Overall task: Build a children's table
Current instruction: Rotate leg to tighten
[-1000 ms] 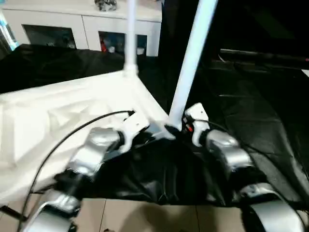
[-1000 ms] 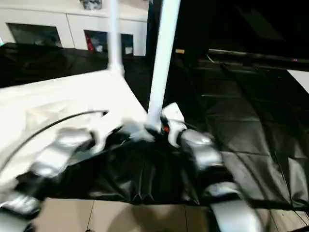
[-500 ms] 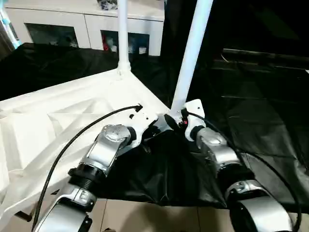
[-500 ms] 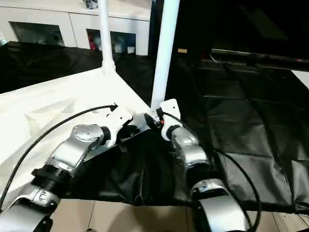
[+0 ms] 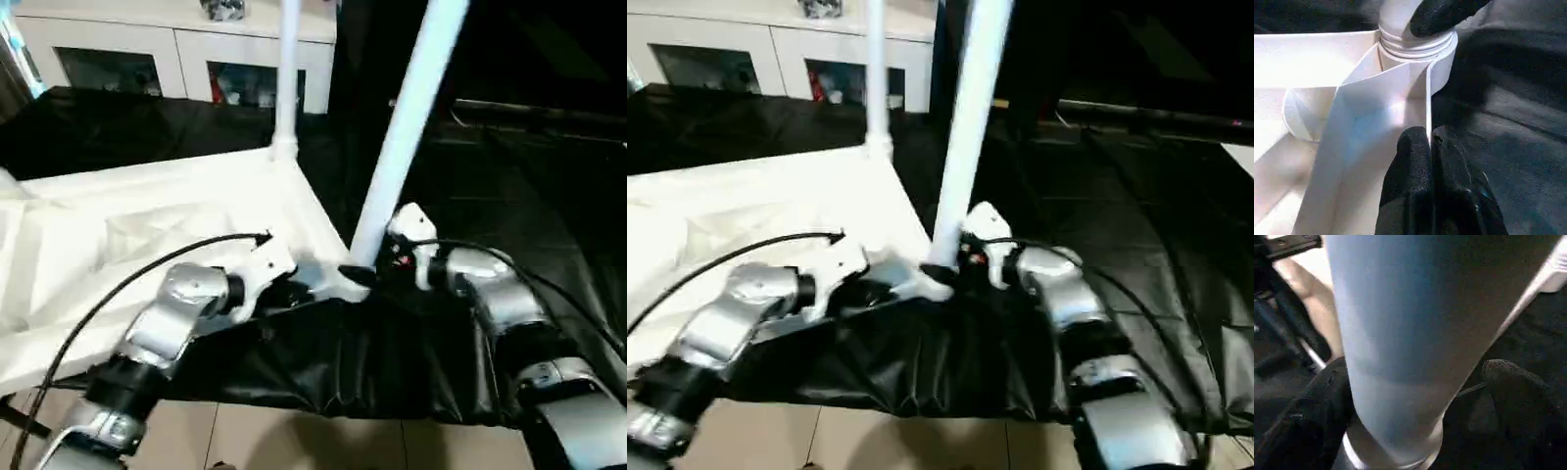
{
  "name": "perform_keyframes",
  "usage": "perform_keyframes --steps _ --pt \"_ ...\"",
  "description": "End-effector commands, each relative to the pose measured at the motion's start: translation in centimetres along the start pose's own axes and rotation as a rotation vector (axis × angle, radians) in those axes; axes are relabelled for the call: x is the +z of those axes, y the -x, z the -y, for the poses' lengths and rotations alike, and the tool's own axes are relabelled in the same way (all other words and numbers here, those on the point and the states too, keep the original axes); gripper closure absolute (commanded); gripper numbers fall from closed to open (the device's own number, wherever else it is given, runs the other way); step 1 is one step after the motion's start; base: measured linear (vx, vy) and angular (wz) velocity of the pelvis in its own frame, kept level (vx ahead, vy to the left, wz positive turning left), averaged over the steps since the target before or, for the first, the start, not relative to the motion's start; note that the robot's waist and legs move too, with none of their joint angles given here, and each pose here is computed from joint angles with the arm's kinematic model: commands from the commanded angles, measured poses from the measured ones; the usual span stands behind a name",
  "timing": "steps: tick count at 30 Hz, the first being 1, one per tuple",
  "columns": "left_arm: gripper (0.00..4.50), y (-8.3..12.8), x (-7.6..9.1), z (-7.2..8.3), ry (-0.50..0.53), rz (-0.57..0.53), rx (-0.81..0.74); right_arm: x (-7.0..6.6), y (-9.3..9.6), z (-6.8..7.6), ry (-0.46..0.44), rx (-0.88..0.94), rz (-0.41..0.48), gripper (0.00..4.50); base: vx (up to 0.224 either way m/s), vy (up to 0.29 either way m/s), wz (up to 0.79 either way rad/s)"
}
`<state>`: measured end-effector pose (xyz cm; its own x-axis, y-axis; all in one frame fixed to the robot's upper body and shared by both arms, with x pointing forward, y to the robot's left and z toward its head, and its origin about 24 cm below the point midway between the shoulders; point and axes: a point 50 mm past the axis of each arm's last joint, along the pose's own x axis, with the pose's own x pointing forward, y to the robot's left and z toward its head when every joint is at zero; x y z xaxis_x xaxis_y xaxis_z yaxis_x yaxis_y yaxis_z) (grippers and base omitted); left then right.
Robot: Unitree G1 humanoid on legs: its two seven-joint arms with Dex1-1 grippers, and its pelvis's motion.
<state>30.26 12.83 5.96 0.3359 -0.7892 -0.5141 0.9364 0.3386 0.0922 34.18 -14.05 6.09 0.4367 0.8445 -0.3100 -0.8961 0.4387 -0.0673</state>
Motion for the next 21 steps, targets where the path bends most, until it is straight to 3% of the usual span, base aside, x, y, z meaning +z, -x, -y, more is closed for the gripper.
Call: perform_keyframes --steps 1,3,14,21 --pt "4.5 -0.15 1.3 0.73 -0.047 0.074 -0.074 -0.4 0.63 0.08 -0.002 0.018 -0.037 0.13 0.0 0.0 0.0" --pt "4.5 -0.1 1.3 0.85 -0.053 0.072 -0.09 -0.42 0.55 0.15 0.006 0.013 -0.046 0.13 0.0 0.0 0.0" --pt "4.5 0.05 1.13 0.91 -0.05 0.061 -0.099 -1.18 0.49 -0.74 -0.002 0.118 -0.099 1.05 0.0 0.0 0.0" --pt "4.5 0.23 1.16 0.79 -0.051 0.059 -0.104 -0.99 0.38 -0.74 -0.026 0.117 -0.075 1.63 0.0 0.0 0.0"
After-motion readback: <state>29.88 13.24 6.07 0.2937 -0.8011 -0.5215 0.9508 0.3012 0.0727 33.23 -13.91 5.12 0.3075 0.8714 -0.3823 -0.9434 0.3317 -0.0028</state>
